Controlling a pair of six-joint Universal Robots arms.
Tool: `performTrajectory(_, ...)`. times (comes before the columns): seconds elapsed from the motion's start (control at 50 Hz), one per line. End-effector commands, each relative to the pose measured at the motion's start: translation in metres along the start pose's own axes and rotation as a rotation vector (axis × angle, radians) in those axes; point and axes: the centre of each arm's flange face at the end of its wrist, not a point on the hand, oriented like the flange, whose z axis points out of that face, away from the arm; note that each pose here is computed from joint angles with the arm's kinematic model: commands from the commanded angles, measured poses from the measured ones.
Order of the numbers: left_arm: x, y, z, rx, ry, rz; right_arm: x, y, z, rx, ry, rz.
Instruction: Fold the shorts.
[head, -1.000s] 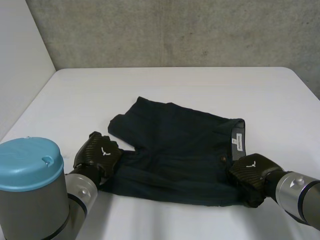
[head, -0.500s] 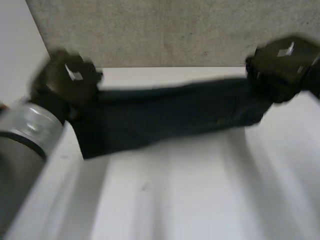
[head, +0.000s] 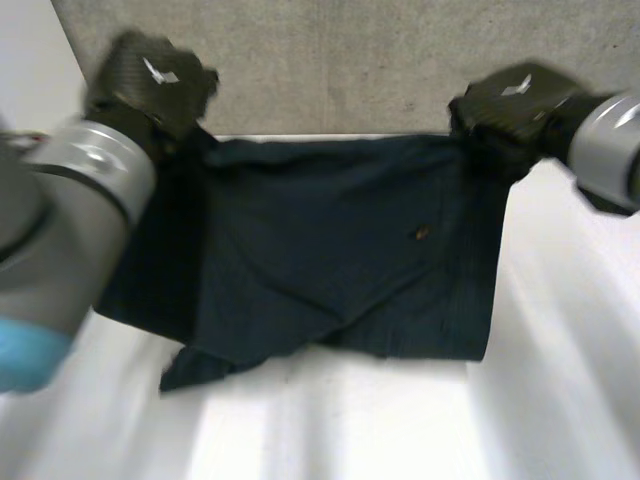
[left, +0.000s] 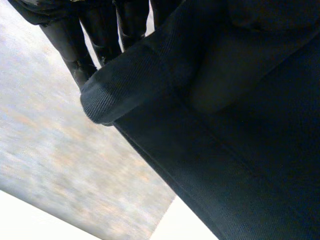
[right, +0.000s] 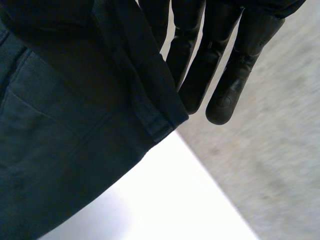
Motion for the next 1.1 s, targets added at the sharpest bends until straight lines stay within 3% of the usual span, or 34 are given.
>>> performTrajectory(0.02, 0.028, 0.043, 0.068, -0.079, 0.003, 0.015, -0.011, 0.033, 0.058, -0.040, 0.050, 0.012)
performTrajectory(0.14, 0.004, 0.010, 0.121, 0.127, -0.195, -0.038, 0.016, 0.010, 0.101, 0.226, 0.266, 0.002)
performTrajectory(0.18, -0.026, -0.022, 0.130, 0.263, -0.335, -0.078, 0.026, -0.005, 0.107, 0.333, 0.322, -0.004)
performTrajectory(0.3, -0.087, -0.091, 0.118, 0.560, -0.630, -0.193, 0.065, -0.073, 0.094, 0.705, 0.547, -0.051)
performTrajectory(0.38, -0.100, -0.110, 0.103, 0.633, -0.676, -0.227, 0.078, -0.096, 0.075, 0.804, 0.630, -0.039)
performTrajectory(0.5, -0.084, -0.089, 0.100, 0.548, -0.595, -0.221, 0.077, -0.095, 0.073, 0.800, 0.622, -0.021)
performTrajectory(0.64, -0.041, -0.030, 0.101, 0.364, -0.453, -0.212, 0.055, -0.058, 0.091, 0.656, 0.512, -0.017)
performTrajectory(0.88, 0.072, 0.105, 0.068, -0.042, -0.127, -0.112, -0.039, 0.111, 0.136, 0.105, 0.147, 0.017)
performTrajectory(0.92, 0.100, 0.129, 0.057, -0.111, -0.050, -0.086, -0.055, 0.136, 0.134, 0.008, 0.100, -0.002)
performTrajectory(1.0, 0.128, 0.140, 0.035, -0.162, 0.046, -0.047, -0.065, 0.156, 0.120, -0.098, 0.049, -0.003)
performTrajectory(1.1, 0.121, 0.142, 0.010, -0.236, 0.102, -0.020, -0.074, 0.155, 0.091, -0.170, -0.015, 0.010)
